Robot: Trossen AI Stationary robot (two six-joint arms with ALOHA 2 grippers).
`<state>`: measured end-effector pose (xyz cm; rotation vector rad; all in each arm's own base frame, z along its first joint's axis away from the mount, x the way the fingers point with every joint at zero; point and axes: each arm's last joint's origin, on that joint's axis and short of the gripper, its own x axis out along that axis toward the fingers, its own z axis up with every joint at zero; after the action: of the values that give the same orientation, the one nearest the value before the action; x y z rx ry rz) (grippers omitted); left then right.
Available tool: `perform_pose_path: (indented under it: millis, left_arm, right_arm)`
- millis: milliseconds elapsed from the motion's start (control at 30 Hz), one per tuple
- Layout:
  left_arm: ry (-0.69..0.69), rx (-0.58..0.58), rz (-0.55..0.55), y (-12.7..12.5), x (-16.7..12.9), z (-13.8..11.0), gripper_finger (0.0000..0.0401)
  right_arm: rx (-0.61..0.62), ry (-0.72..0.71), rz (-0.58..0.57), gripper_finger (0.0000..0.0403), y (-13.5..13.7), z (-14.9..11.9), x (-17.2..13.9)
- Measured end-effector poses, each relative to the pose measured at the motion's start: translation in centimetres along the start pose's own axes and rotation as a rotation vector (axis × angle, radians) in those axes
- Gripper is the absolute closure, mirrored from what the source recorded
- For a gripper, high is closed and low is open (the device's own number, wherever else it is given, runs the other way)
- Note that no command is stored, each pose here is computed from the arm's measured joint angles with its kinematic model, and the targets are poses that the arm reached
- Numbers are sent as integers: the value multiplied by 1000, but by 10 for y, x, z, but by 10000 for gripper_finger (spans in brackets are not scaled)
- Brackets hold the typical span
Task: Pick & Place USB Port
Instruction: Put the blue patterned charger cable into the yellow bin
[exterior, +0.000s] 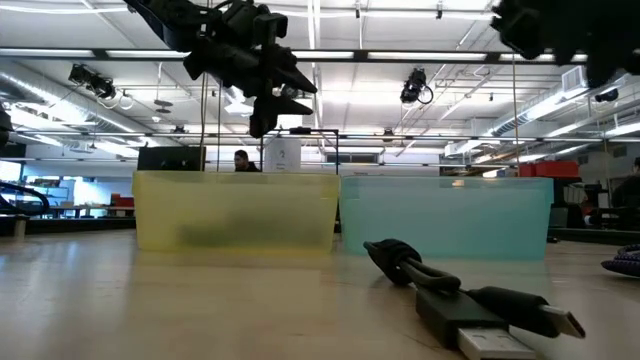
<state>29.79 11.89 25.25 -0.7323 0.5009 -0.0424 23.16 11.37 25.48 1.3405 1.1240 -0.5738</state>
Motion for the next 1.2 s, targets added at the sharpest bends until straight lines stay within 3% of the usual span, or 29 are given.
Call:
perform_pose_path:
  millis: [167, 433, 933, 1200]
  left_arm:
    - [6, 20, -12, 0, 0, 0, 238]
    - [9, 45, -10, 0, 0, -1, 238]
    - [24, 46, -7, 1, 0, -2, 238]
    - [31, 41, -4, 1, 0, -3, 238]
  right_arm:
    - [85, 108, 16, 262, -12, -20, 25]
    - [110, 206, 21, 262, -13, -33, 67]
    - [151, 193, -61, 262, -16, -31, 115]
    - [158, 199, -101, 262, -19, -30, 124]
